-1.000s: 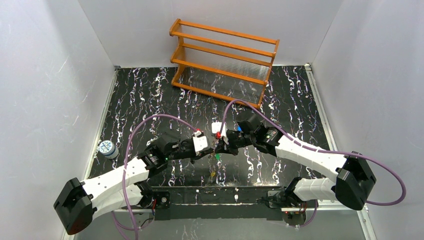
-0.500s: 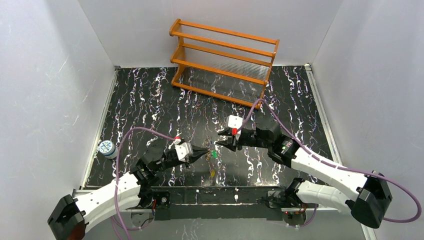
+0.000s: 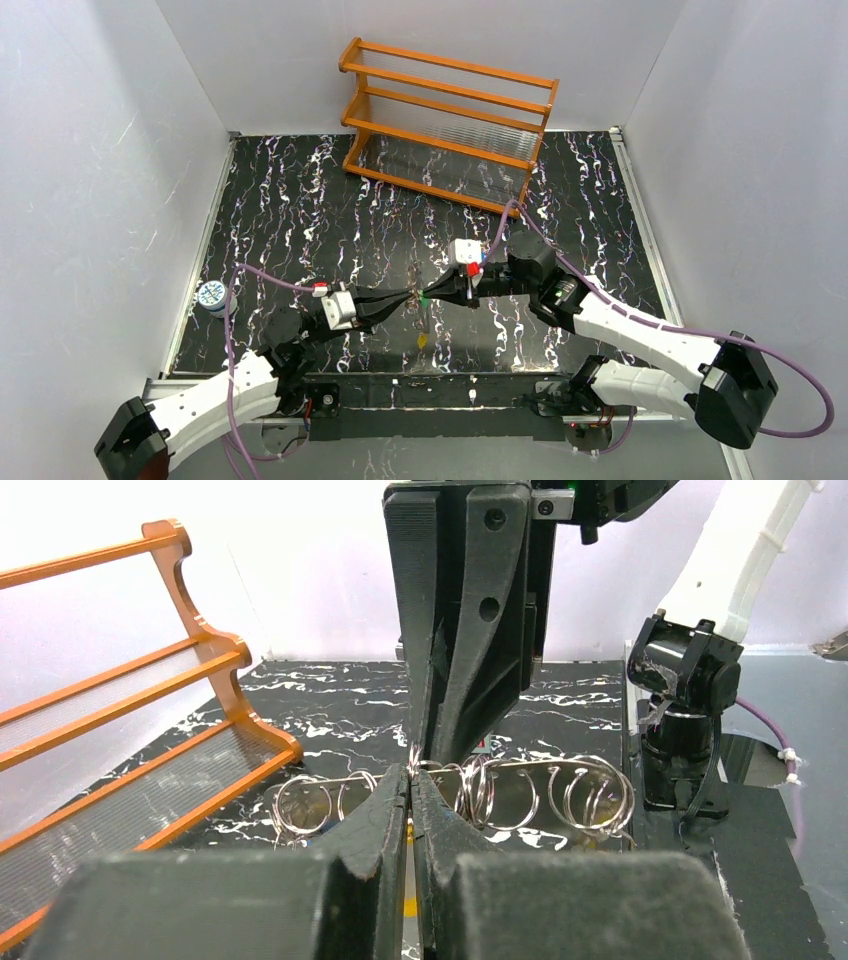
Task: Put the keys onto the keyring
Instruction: Adjust the keyring.
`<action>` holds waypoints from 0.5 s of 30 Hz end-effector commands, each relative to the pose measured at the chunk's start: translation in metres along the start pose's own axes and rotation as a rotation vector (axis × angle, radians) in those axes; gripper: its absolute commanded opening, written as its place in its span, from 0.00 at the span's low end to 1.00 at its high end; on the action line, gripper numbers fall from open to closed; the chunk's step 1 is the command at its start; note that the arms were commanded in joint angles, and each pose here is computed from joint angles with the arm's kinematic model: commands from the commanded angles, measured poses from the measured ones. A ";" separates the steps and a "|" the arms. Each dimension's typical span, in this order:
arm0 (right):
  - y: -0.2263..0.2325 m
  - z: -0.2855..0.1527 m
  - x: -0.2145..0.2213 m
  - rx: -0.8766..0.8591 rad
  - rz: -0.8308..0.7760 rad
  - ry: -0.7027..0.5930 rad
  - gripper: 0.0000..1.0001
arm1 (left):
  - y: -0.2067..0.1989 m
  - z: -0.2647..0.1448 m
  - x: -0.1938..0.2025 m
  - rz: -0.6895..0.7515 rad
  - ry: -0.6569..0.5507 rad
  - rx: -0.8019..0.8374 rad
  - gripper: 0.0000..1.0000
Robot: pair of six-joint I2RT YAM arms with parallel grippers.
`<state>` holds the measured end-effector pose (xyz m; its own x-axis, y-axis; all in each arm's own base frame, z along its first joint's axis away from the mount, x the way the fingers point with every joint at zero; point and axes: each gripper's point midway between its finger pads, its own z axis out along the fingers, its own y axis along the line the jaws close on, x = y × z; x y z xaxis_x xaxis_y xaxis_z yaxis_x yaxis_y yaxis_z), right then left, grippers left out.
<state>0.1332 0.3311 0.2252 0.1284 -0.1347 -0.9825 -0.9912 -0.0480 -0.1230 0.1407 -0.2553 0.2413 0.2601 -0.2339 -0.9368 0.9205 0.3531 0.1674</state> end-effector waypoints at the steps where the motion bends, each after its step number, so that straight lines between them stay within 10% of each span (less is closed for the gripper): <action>1: 0.014 0.004 -0.012 -0.099 -0.024 -0.070 0.16 | 0.002 0.002 -0.024 0.014 -0.107 -0.014 0.00; 15: -0.002 -0.015 -0.038 0.059 -0.130 -0.137 0.42 | -0.001 0.001 -0.024 -0.011 -0.130 -0.004 0.00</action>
<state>0.1241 0.3239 0.2354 0.1626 -0.0845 -0.9831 -0.9857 -0.0579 -0.1581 0.1386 -0.2554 0.2442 0.2496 -0.2839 -0.9258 0.9267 0.3475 0.1433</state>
